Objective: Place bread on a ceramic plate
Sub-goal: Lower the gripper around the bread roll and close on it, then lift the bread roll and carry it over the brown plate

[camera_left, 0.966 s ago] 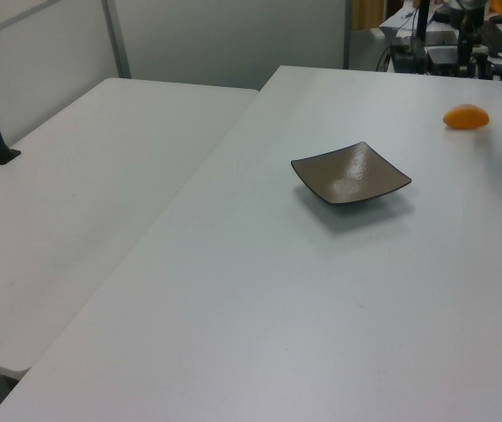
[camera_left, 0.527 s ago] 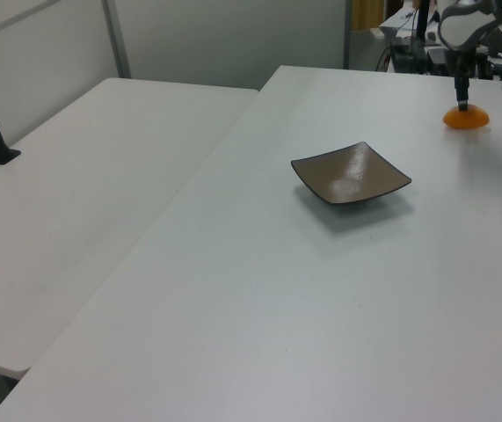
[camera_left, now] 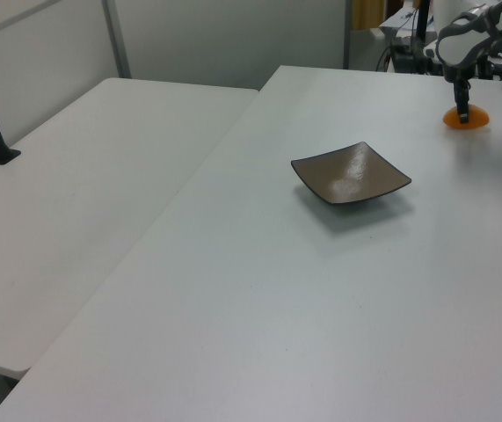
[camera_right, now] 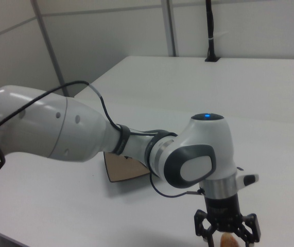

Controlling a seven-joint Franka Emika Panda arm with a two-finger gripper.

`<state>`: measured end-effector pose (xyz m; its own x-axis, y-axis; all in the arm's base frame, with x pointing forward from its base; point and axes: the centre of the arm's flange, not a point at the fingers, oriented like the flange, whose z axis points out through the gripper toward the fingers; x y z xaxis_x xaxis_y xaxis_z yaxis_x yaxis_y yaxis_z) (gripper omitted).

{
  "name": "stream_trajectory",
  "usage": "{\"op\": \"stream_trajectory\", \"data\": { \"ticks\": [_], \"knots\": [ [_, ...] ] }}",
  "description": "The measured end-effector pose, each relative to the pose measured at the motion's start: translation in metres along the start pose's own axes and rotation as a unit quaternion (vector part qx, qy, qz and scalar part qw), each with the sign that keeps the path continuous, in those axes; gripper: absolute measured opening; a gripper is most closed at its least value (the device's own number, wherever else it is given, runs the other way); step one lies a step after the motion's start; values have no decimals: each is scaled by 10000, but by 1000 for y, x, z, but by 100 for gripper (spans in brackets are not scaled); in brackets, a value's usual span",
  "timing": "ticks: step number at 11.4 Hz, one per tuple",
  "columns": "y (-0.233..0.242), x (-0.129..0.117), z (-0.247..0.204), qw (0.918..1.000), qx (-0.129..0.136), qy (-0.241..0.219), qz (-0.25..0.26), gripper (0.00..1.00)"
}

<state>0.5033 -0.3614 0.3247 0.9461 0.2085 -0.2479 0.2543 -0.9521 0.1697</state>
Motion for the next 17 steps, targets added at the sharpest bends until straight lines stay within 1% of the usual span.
{"op": "stream_trajectory", "data": {
  "ticks": [1,2,3,4,5,7,10,12,13,15,17],
  "knots": [
    [-1,3,7,10000,4,-18,-20,96],
    [-1,4,10,10000,7,-28,-32,85],
    [-1,4,11,10000,10,-33,-39,70],
    [0,3,11,10000,9,-32,-68,52],
    [1,2,10,9999,0,-22,-98,39],
    [3,0,10,9999,1,-19,-100,33],
    [8,-4,6,10000,-16,11,-53,33],
    [11,-7,-11,9999,-85,128,-15,33],
    [10,-6,-28,9997,-58,241,33,33],
    [1,1,-77,9977,249,608,178,33],
    [-10,9,-126,9945,449,915,242,33]
  ]
}}
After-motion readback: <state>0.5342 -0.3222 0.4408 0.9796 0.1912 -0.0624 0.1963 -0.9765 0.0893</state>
